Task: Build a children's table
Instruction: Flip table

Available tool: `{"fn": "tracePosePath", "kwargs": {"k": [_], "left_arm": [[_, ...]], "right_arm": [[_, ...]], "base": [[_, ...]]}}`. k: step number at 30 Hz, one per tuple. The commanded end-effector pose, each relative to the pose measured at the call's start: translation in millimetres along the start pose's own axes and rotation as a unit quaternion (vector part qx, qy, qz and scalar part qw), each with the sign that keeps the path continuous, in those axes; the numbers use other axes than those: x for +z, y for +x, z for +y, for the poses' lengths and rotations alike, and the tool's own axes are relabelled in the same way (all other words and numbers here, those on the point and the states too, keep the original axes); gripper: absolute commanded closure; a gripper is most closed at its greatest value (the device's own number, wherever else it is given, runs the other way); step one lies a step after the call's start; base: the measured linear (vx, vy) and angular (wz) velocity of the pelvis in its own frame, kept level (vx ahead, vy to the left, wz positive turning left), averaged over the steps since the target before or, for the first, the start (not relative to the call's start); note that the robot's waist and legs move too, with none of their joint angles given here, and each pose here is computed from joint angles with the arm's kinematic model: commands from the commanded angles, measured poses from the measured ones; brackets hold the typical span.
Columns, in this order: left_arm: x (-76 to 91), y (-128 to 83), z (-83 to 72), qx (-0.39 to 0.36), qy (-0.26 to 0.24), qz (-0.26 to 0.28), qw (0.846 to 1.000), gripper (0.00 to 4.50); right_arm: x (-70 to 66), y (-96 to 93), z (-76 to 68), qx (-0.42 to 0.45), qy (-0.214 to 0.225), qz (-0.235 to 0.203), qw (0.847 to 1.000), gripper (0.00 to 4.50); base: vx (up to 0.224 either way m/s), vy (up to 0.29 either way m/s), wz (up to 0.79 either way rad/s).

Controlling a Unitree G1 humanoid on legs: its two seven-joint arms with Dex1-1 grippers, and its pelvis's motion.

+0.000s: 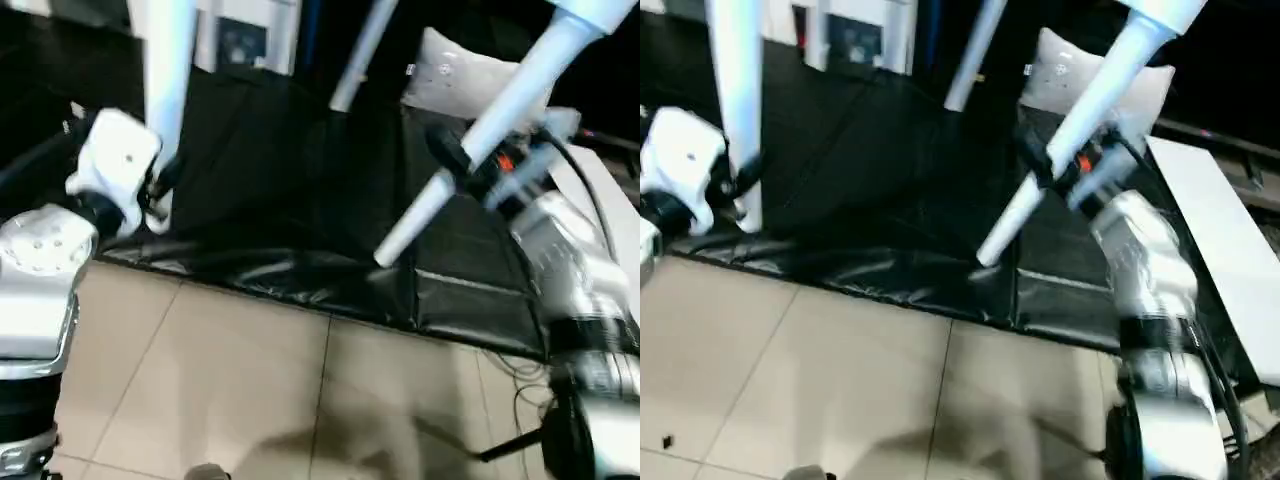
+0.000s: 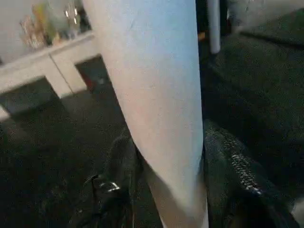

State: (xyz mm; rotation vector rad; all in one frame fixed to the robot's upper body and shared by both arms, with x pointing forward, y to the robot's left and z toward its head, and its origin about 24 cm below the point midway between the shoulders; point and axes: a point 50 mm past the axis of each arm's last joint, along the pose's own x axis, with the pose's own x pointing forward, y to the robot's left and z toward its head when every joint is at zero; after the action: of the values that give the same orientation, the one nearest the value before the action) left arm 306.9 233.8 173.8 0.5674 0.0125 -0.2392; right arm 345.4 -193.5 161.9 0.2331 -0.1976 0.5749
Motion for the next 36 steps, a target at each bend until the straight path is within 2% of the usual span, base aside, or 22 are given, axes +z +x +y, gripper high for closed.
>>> {"fn": "tracePosePath", "kwargs": {"k": [1,4,8,11,16,18,20,24,28,29,31,33,36], "left_arm": [[-4.2,11.1,-28.5,-0.059,0.089,0.014,0.994,2.95],[-6.5,14.9,-26.5,-0.042,0.097,0.017,0.994,2.94],[-7.4,15.4,-26.1,-0.039,0.098,0.019,0.994,2.94],[-9.0,19.0,-24.2,-0.016,0.095,0.022,0.995,2.94],[-10.6,23.1,-24.8,-0.010,0.095,0.023,0.995,2.94],[-11.3,28.3,-24.7,-0.002,0.097,0.023,0.995,2.94],[-10.7,29.6,-25.6,0.000,0.091,0.022,0.996,2.94],[-11.0,28.5,-28.0,-0.004,0.072,0.020,0.997,2.94],[-16.5,25.4,-29.2,-0.004,0.058,0.021,0.998,2.94],[-17.3,25.1,-29.3,-0.004,0.057,0.022,0.998,2.58],[-20.7,20.9,-27.7,0.000,0.056,0.028,0.998,2.22],[-25.2,14.3,-26.1,0.007,0.051,0.037,0.998,2.07],[-27.8,11.6,-25.3,0.010,0.051,0.041,0.998,1.82]], "right_arm": [[15.7,-2.3,19.0,0.046,-0.020,-0.019,0.999,0.00],[15.4,-8.6,31.4,0.055,-0.024,-0.016,0.998,0.00],[14.5,-9.6,34.1,0.057,-0.026,-0.014,0.998,0.00],[6.8,-14.3,54.9,0.065,-0.021,-0.004,0.998,0.00],[-1.2,-16.3,66.4,0.065,-0.015,0.005,0.998,0.00],[-8.5,-19.5,81.4,0.065,-0.005,0.015,0.998,0.00],[-12.8,-21.1,84.8,0.062,-0.009,0.022,0.998,0.00],[-18.6,-21.0,81.1,0.038,-0.016,0.032,0.999,0.00],[-27.6,-21.0,71.3,-0.005,-0.041,0.048,0.998,0.00],[-28.3,-21.4,70.0,-0.011,-0.046,0.050,0.998,0.00],[-32.3,-23.1,66.0,-0.021,-0.065,0.065,0.996,0.00],[-36.3,-25.8,59.0,-0.035,-0.089,0.079,0.992,0.00],[-37.0,-27.1,54.0,-0.050,-0.095,0.081,0.991,0.00]], "base": [[0.000,0.000,0.00],[0.000,0.000,0.00],[0.000,0.000,0.00],[0.000,0.000,0.00],[0.000,0.000,0.00],[0.000,0.000,0.00],[0.000,0.000,0.00],[0.000,0.000,0.00],[0.000,0.000,0.00],[0.000,0.000,0.00],[0.000,0.000,0.00],[0.000,0.000,0.00],[0.000,0.000,0.00]]}}
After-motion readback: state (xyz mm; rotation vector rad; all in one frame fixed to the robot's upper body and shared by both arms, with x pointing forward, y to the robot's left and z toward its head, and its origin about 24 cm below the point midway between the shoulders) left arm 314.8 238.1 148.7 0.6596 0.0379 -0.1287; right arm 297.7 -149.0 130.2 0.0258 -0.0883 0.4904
